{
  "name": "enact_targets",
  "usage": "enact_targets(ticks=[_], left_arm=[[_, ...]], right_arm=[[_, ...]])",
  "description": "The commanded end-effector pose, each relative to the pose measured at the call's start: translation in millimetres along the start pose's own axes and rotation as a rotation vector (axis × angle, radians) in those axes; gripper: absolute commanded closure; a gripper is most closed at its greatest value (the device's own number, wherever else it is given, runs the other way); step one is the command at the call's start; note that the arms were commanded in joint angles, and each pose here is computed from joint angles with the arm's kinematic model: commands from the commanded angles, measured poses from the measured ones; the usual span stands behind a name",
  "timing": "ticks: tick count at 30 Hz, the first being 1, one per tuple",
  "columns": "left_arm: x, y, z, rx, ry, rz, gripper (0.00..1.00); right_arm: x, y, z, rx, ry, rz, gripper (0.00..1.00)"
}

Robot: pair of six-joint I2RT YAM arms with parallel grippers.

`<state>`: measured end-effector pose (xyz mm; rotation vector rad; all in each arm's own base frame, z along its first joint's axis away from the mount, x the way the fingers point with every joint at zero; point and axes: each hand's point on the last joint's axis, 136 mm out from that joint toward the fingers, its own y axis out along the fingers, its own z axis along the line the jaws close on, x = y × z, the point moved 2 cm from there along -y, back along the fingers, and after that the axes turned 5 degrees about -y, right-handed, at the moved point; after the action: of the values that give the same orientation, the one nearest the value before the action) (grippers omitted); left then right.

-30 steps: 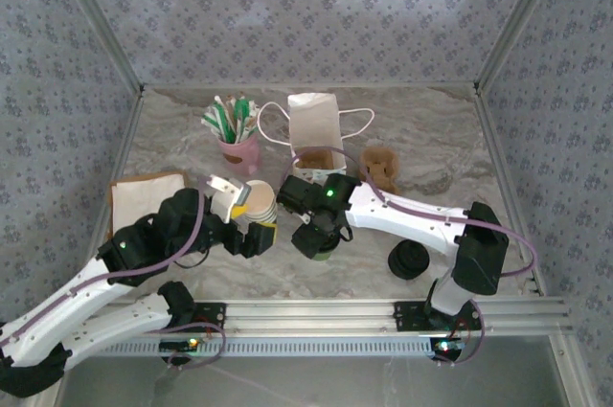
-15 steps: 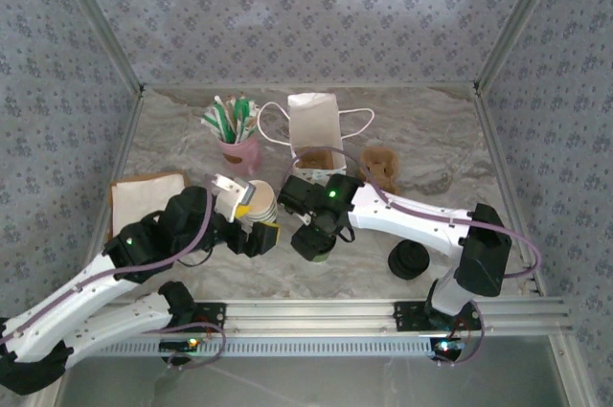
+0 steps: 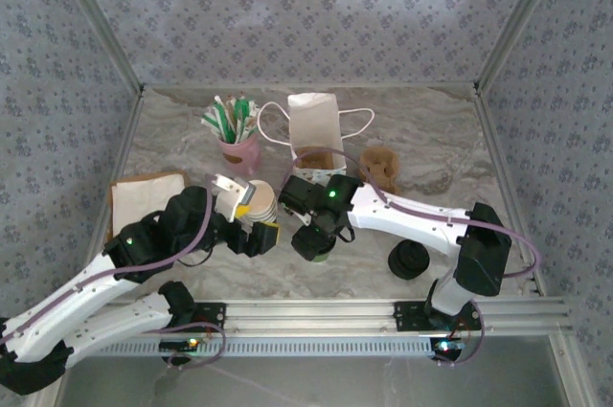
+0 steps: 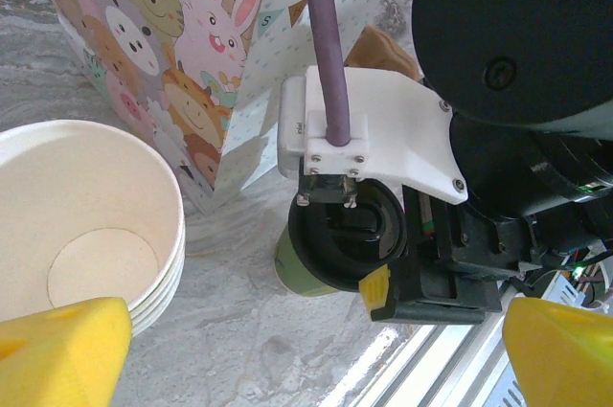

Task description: Pack the takeout coffee

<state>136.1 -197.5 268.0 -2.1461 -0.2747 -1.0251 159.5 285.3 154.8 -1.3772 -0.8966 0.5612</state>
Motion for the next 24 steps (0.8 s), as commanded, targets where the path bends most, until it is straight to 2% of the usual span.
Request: enact_targets(ticks=[1,11,24], left_arm=[[8.0,-3.0,-5.7,-0.025,0.015,-0.032,0.00],[7.2,-2.5,-4.8,-0.022,0.016,-0.031,0.01],[6.4,-3.4,-4.2,-0.022,0.016,-0.032,0.01]], right_arm=[[-0.2,4.8,-1.7,0.002,0.010,0.016,0.15],[3.4,7.1,-3.3,-0.005,0.013,0.017,0.16],[5.2,-0.3,-4.8,-0.015,0.016,0.006,0.24]])
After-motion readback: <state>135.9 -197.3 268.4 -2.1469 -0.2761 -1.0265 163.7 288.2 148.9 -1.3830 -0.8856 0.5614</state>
